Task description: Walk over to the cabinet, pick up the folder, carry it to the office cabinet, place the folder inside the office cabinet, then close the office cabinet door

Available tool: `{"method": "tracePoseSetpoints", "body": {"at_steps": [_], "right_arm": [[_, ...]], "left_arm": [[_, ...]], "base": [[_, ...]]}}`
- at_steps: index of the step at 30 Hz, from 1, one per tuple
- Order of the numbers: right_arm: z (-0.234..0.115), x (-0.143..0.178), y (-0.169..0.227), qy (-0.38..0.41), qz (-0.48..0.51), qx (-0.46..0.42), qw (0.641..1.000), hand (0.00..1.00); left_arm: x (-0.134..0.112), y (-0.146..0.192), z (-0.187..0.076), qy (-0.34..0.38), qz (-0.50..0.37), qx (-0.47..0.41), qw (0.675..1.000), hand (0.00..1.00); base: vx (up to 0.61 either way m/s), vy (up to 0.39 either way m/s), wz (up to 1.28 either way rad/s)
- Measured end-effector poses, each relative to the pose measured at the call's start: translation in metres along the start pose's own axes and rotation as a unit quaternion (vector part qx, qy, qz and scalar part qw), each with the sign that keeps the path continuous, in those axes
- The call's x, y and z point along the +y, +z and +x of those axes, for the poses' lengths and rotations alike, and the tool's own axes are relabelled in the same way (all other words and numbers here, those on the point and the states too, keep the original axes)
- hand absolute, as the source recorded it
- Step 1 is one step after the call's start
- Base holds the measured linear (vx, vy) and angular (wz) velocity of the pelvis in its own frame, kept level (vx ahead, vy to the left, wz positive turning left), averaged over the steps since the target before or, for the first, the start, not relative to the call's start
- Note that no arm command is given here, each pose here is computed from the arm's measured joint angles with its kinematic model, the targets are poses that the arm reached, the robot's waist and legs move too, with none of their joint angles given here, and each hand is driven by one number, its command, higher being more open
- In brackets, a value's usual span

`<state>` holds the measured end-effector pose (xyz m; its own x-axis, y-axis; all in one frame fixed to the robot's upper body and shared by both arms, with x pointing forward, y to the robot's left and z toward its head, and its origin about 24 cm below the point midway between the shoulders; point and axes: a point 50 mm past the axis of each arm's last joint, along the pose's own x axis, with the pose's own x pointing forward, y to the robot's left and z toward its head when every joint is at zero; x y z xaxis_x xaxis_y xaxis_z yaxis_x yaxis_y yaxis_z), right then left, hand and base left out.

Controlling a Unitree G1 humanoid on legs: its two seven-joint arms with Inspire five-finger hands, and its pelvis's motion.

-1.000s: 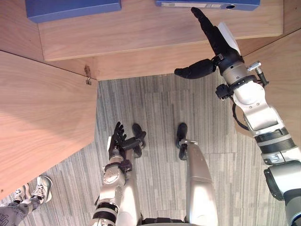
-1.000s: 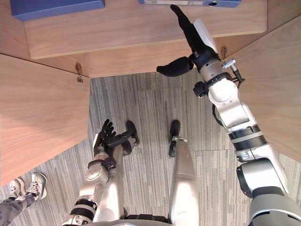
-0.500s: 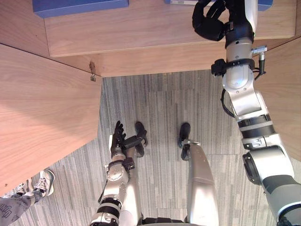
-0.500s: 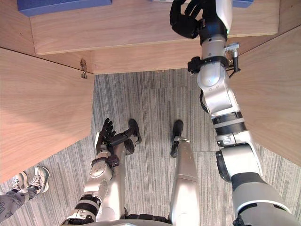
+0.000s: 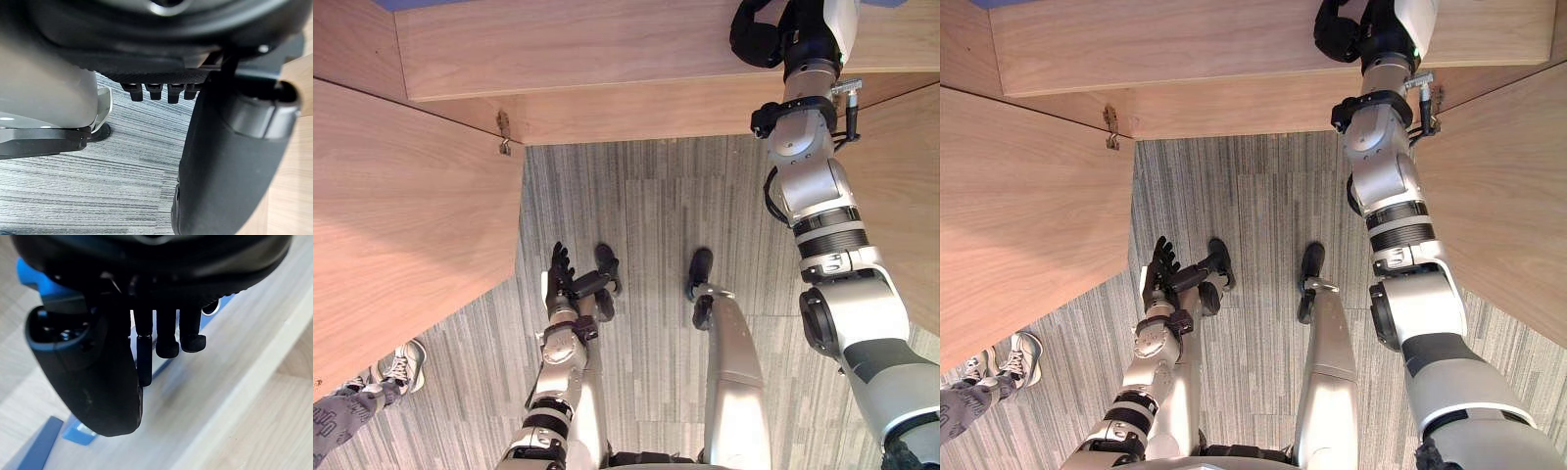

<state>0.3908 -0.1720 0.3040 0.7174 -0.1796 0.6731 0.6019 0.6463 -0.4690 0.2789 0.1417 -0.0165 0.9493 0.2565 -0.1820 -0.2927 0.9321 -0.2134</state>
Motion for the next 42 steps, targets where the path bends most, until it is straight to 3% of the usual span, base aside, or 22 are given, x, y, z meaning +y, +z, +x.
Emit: {"method": "tracePoseSetpoints", "body": {"at_steps": [10,22,36,39,42], "right_arm": [[0.003,0.000,0.005,-0.039,-0.006,0.004,0.999,0.00],[0.042,-0.028,0.039,-0.080,0.005,0.007,0.997,0.00],[0.052,-0.059,0.020,-0.104,0.055,0.053,0.992,0.00],[0.047,-0.061,0.023,-0.110,0.093,0.041,0.989,0.00],[0.010,-0.056,0.027,-0.109,0.122,-0.026,0.986,0.00]], "left_arm": [[-0.001,0.010,0.006,0.010,-0.005,-0.018,1.000,1.00],[-0.003,0.018,0.012,0.019,-0.011,-0.029,0.999,1.00],[-0.006,0.023,0.012,0.015,-0.025,-0.038,0.999,1.00],[-0.005,0.025,0.013,0.014,-0.023,-0.038,0.999,1.00],[-0.004,0.015,0.012,0.017,-0.014,-0.010,1.000,1.00]], "base": [[-0.02,-0.008,0.02],[0.01,-0.017,0.12],[-0.03,-0.015,0.11],[-0.03,-0.002,-0.18],[-0.04,0.000,-0.25]]}}
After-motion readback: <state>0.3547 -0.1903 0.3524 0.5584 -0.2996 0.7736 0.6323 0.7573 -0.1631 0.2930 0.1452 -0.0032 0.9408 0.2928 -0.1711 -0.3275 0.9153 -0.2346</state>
